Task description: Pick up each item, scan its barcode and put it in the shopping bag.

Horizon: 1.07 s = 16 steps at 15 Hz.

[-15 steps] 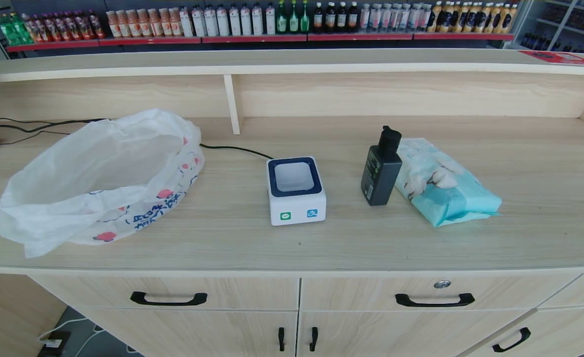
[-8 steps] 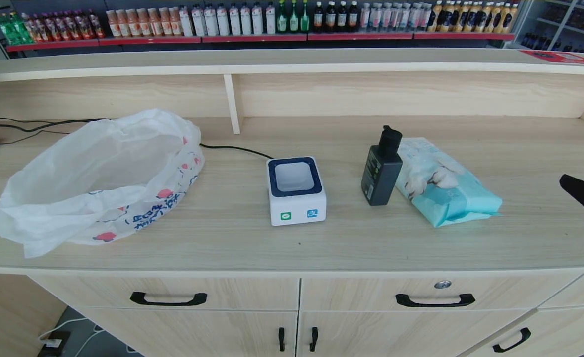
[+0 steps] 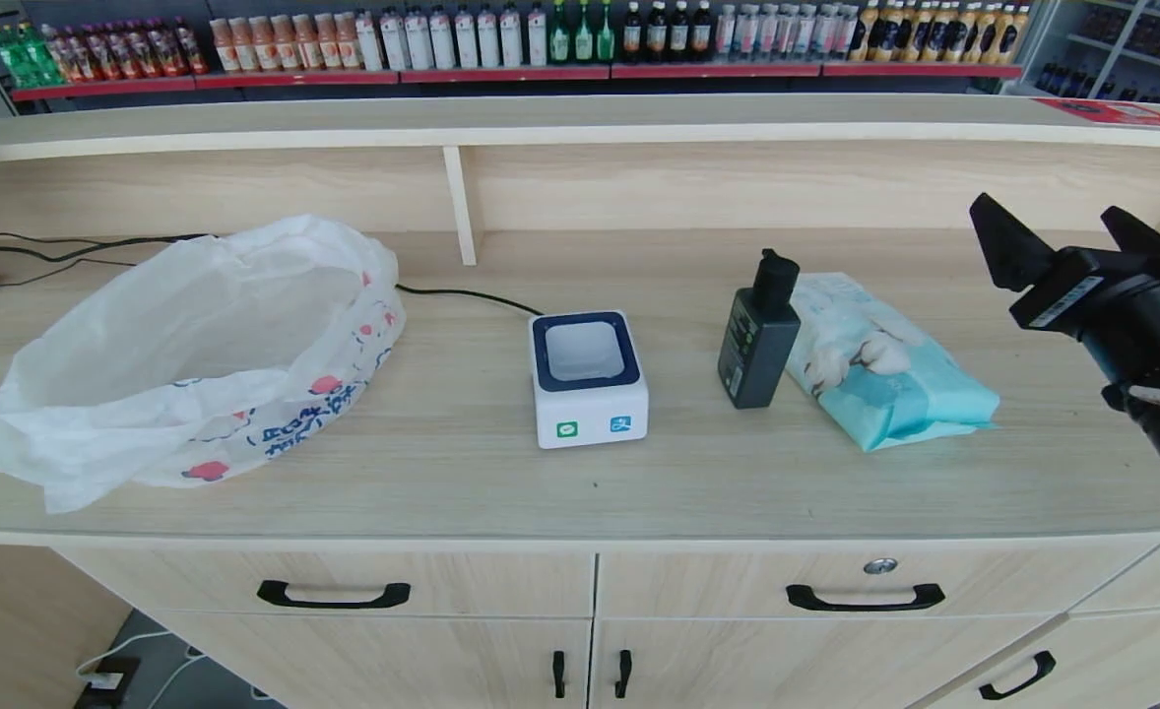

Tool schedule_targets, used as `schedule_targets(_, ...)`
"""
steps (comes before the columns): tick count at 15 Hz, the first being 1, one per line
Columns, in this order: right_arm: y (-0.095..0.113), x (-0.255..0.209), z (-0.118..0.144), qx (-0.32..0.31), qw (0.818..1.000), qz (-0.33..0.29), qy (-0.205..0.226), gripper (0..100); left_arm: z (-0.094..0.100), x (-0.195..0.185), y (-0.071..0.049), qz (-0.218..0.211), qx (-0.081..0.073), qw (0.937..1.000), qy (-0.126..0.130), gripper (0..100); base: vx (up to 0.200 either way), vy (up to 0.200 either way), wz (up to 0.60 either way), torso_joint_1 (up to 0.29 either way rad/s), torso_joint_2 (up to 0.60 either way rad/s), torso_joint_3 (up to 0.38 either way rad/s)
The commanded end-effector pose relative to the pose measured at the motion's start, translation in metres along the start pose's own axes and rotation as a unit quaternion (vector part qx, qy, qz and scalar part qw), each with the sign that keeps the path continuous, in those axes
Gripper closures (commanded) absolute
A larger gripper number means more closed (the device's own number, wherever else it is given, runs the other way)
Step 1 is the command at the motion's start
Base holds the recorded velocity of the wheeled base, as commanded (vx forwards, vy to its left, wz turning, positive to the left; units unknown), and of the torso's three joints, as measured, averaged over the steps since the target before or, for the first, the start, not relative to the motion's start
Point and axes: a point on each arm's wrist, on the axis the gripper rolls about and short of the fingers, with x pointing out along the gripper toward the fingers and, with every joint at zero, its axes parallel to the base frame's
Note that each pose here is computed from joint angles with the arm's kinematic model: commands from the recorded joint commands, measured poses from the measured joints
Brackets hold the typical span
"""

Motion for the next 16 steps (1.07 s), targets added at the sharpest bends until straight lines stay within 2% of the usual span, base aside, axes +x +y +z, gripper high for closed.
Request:
schedule_targets(1,0.032,0.003,-0.029,0.021,0.999,0.031,0.035,0,0.000,0.000,0.000,0.001,0.000,1.0000,-0.001,0,0.000,0.000,0.00,0.000,0.00,0.000)
schedule_targets(4,0.054,-0.003,-0.029,0.042,0.998,0.014,0.038,0,0.000,0.000,0.000,0.000,0.000,1.0000,-0.001,0,0.000,0.000,0.00,0.000,0.00,0.000)
schedule_targets(7,0.070,-0.010,-0.033,0.047,0.997,0.036,0.046,0,0.000,0.000,0.000,0.001,0.000,1.0000,-0.001,0,0.000,0.000,0.00,0.000,0.00,0.000)
schedule_targets(12,0.079,-0.012,-0.045,0.032,0.997,0.048,0.056,0,0.000,0.000,0.000,0.000,0.000,1.0000,-0.001,0,0.000,0.000,0.00,0.000,0.00,0.000)
schedule_targets(14,0.086,-0.011,-0.061,0.018,0.995,0.056,0.077,0,0.000,0.000,0.000,0.001,0.000,1.0000,-0.001,0,0.000,0.000,0.00,0.000,0.00,0.000)
schedule_targets(16,0.091,-0.004,-0.067,0.020,0.995,0.056,0.076,0,0.000,0.000,0.000,0.000,0.000,1.0000,-0.001,0,0.000,0.000,0.00,0.000,0.00,0.000)
